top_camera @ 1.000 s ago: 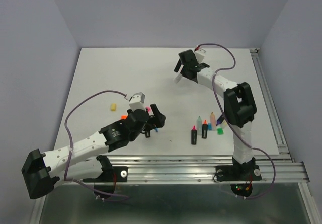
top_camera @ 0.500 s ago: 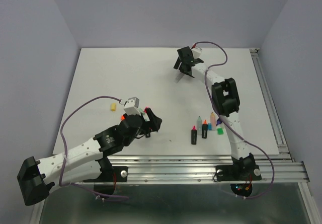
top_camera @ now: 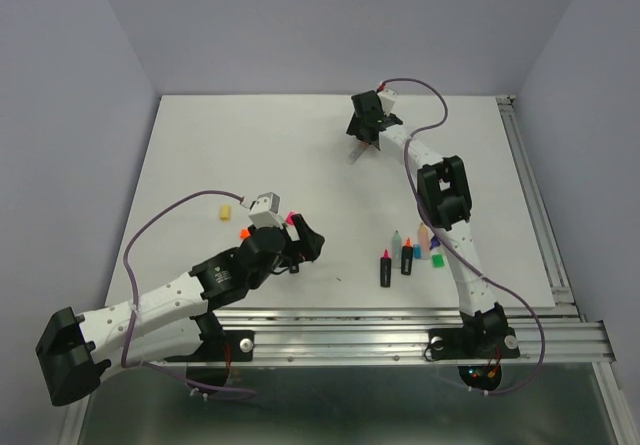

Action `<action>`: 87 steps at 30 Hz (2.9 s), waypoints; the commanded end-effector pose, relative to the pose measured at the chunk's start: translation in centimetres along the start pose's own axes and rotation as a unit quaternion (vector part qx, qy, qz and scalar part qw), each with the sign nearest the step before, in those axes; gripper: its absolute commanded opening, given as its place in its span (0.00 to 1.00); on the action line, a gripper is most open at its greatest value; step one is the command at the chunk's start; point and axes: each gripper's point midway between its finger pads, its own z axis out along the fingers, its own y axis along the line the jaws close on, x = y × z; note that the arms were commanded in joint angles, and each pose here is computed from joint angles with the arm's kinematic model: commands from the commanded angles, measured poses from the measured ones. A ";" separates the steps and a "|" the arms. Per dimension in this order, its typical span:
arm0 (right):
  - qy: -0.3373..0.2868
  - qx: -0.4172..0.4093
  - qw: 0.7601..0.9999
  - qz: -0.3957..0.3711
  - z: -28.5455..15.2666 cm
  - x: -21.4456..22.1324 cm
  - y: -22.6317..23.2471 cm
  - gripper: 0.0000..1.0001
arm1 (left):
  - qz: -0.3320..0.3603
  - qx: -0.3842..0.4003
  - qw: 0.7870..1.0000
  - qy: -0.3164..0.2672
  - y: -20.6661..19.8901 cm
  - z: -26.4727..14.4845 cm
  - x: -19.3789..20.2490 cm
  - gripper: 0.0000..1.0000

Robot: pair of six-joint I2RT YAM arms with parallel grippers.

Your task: Open the pen caps

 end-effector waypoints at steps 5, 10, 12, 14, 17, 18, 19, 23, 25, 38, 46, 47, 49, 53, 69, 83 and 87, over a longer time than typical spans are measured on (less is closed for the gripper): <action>0.038 0.013 0.998 -0.047 -1.0 3.7 -0.6 0.71 | -0.009 0.011 1.000 -0.015 -0.4 0.0 -0.6 0.99; 0.023 0.067 0.996 -0.062 -3.1 4.3 -0.9 0.71 | -0.008 0.012 1.000 -0.015 -0.5 0.0 -0.7 0.99; 0.032 0.085 0.994 -0.060 -3.7 4.8 -1.6 0.72 | -0.008 0.014 1.000 -0.017 -0.6 -0.1 -0.8 0.99; 0.040 0.084 0.994 -0.053 -3.8 5.4 -1.7 0.72 | -0.007 0.015 1.000 -0.016 -0.6 -0.2 -0.8 0.99; 0.051 0.081 0.994 -0.054 -4.1 6.4 -1.6 0.68 | -0.007 0.015 1.000 -0.016 -0.4 -0.2 -0.7 0.99; 0.052 0.080 0.994 -0.060 -4.3 6.9 -1.4 0.67 | -0.010 0.015 1.000 -0.016 -0.3 -0.3 -0.7 0.99; 0.052 0.078 0.993 -0.065 -4.4 7.0 -1.3 0.66 | -0.011 0.015 1.000 -0.017 -0.3 -0.3 -0.7 0.99; 0.052 0.077 0.993 -0.073 -4.3 7.2 -1.0 0.54 | -0.014 0.015 1.000 -0.020 -0.1 -0.6 -0.8 0.99; 0.053 0.081 0.992 -0.083 -4.0 7.5 -1.2 0.46 | -0.016 0.014 1.000 -0.022 -0.1 -0.7 -0.9 0.99; 0.051 -0.152 0.973 -0.165 -10.5 7.7 1.7 0.01 | -0.046 0.000 0.997 -0.055 0.6 -1.9 -2.7 0.99; -0.004 -0.482 0.841 -0.247 -30.9 11.8 2.3 0.01 | -0.073 0.033 0.994 -0.069 -1.6 -2.7 -4.6 0.99; -0.022 -0.508 0.826 -0.242 -33.0 10.9 3.2 0.01 | -0.076 0.042 0.994 -0.069 -2.2 -2.8 -4.9 0.99; -0.003 -0.535 0.808 -0.245 -35.5 14.1 1.7 0.01 | -0.082 0.061 0.992 -0.070 -3.3 -2.9 -5.3 0.99; -0.023 -0.588 0.778 -0.221 -40.7 15.0 1.0 0.01 | -0.093 0.087 0.990 -0.058 -5.3 -2.5 -5.5 0.99; -0.028 -0.598 0.774 -0.206 -44.3 15.3 0.6 0.01 | -0.123 0.099 0.987 -0.029 -6.9 -0.2 -4.1 0.62; 0.011 -0.619 0.759 -0.201 -45.6 17.2 1.0 0.01 | -0.121 0.090 0.988 -0.018 -6.2 0.7 -2.9 0.29; 0.033 -0.613 0.764 -0.199 -45.4 18.1 0.5 0.01 | -0.125 0.082 0.989 -0.021 -5.8 0.8 -2.9 0.00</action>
